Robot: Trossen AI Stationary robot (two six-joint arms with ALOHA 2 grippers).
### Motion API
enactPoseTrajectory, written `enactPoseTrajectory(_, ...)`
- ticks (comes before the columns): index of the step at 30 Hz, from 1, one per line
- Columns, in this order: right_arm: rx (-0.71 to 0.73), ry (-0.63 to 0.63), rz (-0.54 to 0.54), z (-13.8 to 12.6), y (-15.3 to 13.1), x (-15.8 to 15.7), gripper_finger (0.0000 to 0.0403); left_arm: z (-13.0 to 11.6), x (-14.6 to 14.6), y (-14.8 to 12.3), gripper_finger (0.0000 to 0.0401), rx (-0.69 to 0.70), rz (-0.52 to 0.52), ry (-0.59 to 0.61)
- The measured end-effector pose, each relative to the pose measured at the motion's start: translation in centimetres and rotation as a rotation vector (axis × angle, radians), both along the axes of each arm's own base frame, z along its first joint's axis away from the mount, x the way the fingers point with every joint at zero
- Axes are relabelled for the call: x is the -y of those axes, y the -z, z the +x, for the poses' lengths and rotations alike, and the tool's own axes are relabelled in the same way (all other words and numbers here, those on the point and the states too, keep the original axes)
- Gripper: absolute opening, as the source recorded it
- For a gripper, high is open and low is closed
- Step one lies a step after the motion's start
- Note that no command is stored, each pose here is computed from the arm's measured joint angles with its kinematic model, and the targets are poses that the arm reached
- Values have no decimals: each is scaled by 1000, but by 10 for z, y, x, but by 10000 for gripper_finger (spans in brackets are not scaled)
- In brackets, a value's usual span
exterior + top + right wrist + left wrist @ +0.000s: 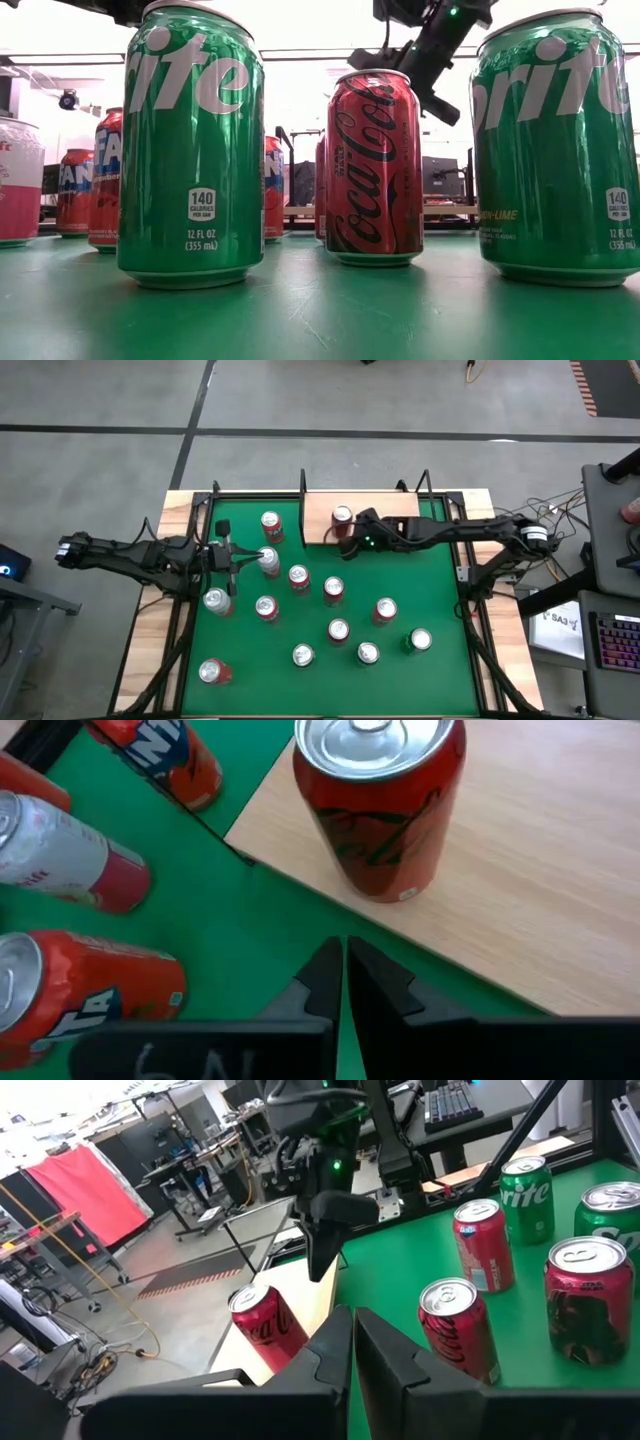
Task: Place canned beverage on shelf
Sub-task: Put the red-black soda can on the shelf
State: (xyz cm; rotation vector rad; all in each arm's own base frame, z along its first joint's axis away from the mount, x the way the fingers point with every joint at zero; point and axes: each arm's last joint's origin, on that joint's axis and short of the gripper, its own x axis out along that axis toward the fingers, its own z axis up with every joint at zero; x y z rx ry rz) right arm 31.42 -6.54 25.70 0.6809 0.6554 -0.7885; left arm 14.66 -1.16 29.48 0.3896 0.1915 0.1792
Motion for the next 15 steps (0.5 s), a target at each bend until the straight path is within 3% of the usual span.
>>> enactPoseTrajectory(15,20,66,-35,7,11,30,12,0,0,0,0,-2,6,1)
